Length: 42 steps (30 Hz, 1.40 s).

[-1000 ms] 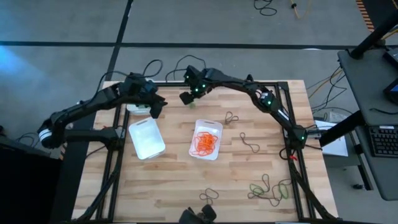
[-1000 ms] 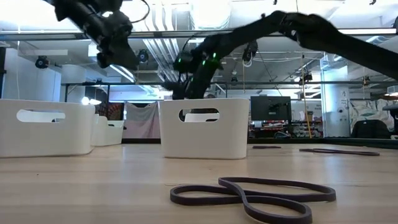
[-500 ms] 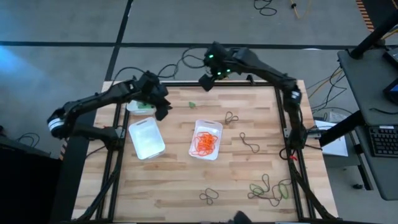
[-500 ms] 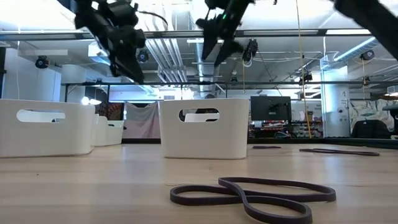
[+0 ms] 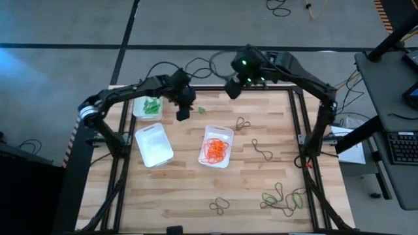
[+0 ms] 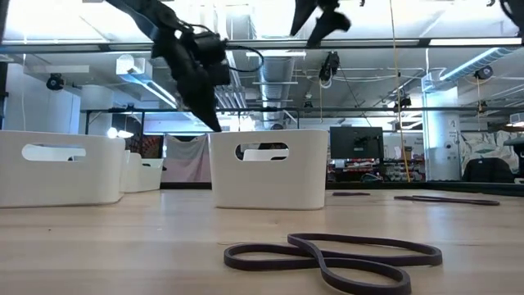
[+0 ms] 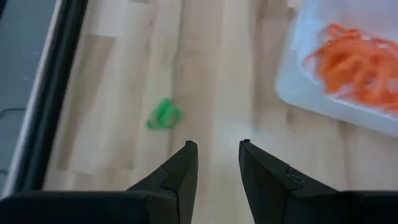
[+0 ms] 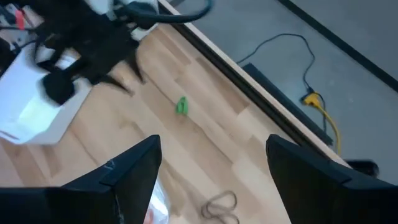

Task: Sort rubber bands into baskets
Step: Put the green rubber band into the top white bin

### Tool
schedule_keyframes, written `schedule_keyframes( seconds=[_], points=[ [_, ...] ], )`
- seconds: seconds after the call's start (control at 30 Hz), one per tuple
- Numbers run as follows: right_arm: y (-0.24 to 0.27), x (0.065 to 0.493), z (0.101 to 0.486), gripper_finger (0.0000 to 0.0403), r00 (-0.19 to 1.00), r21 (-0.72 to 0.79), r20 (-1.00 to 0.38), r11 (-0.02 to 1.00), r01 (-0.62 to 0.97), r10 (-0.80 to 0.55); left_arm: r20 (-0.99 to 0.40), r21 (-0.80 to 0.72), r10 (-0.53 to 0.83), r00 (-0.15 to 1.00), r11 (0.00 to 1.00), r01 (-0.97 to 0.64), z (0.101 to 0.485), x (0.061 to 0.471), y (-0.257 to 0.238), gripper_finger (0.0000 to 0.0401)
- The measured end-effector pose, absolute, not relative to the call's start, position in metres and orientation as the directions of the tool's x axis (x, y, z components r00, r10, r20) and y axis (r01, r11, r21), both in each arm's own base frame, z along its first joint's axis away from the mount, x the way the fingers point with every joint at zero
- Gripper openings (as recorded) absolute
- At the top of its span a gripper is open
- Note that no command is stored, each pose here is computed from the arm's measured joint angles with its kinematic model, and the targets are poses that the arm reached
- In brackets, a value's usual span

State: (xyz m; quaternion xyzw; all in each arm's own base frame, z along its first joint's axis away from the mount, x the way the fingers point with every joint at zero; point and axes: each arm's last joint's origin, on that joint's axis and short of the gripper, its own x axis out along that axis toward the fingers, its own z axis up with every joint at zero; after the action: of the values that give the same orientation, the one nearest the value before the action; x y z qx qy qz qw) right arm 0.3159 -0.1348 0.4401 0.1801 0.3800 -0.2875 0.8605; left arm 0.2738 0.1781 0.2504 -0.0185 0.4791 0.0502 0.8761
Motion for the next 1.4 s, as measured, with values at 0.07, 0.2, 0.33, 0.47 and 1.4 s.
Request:
schedule_keyframes(
  seconds=[0.07, 0.2, 0.33, 0.47, 1.4],
  points=[
    [-0.120, 0.308, 0.445, 0.0281, 0.533, 0.083, -0.758, 0.756, 0.650, -0.375, -0.860, 0.057, 0.105, 0.499, 0.992, -0.110, 0.243, 0.283, 0.186, 0.0102],
    [-0.087, 0.291, 0.462, 0.0277, 0.557, 0.074, -0.711, 0.741, 0.667, -0.430, -0.907, 0.113, 0.120, 0.405, 0.993, -0.040, 0.223, 0.304, 0.199, 0.0102],
    [-0.059, 0.273, 0.472, 0.0271, 0.586, 0.094, -0.674, 0.733, 0.673, -0.451, -0.921, 0.130, 0.127, 0.367, 0.991, -0.016, 0.208, 0.322, 0.211, 0.0102],
    [-0.036, 0.255, 0.474, 0.0265, 0.597, 0.124, -0.648, 0.707, 0.696, -0.474, -0.917, 0.154, 0.142, 0.372, 0.988, 0.004, 0.204, 0.332, 0.226, 0.0102],
    [-0.008, 0.231, 0.437, 0.0244, 0.554, 0.250, -0.706, 0.576, 0.778, -0.442, -0.933, 0.119, 0.062, 0.353, 0.983, 0.142, 0.154, 0.346, 0.234, 0.0206]
  ],
)
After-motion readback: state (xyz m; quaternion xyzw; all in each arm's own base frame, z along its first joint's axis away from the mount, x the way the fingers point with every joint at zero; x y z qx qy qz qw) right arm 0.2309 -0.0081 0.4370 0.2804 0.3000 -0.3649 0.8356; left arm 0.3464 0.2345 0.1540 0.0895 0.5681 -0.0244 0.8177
